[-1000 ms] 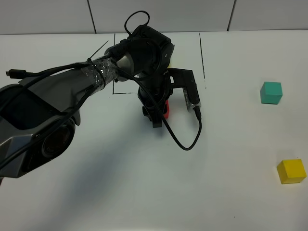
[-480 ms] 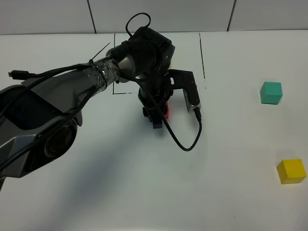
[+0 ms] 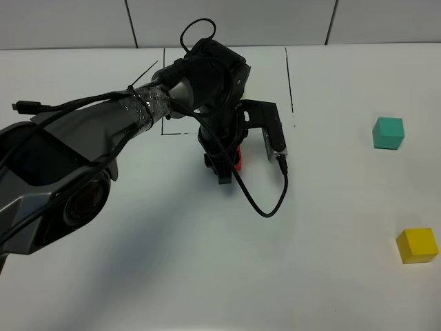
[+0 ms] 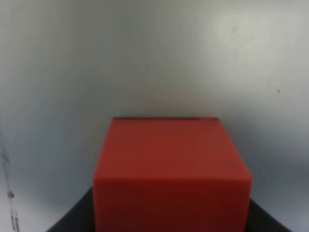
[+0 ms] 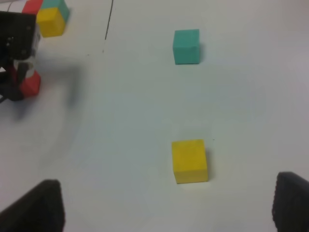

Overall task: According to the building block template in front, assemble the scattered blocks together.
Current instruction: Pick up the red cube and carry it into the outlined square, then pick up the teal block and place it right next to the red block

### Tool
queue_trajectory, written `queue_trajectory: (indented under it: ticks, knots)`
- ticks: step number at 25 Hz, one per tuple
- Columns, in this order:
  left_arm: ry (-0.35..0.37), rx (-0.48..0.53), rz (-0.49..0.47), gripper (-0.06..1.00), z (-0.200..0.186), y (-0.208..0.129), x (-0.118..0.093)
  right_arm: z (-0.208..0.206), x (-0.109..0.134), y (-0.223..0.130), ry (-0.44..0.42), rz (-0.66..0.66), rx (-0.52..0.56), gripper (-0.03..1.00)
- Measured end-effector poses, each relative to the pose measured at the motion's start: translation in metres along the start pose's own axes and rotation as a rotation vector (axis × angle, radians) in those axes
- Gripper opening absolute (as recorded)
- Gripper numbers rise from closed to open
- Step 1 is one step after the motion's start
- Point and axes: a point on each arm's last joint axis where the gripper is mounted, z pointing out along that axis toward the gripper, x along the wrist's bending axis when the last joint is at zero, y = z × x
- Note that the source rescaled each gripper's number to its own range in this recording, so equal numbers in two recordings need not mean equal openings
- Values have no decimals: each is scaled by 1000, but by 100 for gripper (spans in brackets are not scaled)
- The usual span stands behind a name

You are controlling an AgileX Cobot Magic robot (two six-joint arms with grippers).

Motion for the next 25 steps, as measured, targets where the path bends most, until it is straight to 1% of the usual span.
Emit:
queue_trajectory:
  ticks: [3, 5, 6, 12, 14, 16, 19, 22, 25]
  knots:
    - [0, 0, 5, 1, 0, 0, 0, 0, 0, 0, 0, -1, 0, 75]
    - [0, 0, 7, 7, 2, 0, 0, 0, 0, 0, 0, -1, 0, 75]
    - [4, -1, 8, 13, 2, 0, 0, 0, 0, 0, 0, -1, 0, 75]
    - [23, -6, 13, 64, 0, 1, 2, 0, 0, 0, 0, -1, 0, 75]
    - [27, -12, 10, 78, -3, 1, 3, 0, 0, 0, 0, -1, 0, 75]
    - [27, -16, 7, 89, -7, 0, 2, 0, 0, 0, 0, -1, 0, 75]
    - [29, -22, 1, 98, -22, -2, 2, 0, 0, 0, 0, 0, 0, 75]
    - [30, -22, -30, 100, -42, -5, 1, 0, 0, 0, 0, 0, 0, 75]
    - [33, -26, -98, 100, -63, -10, -1, 0, 0, 0, 0, 0, 0, 75]
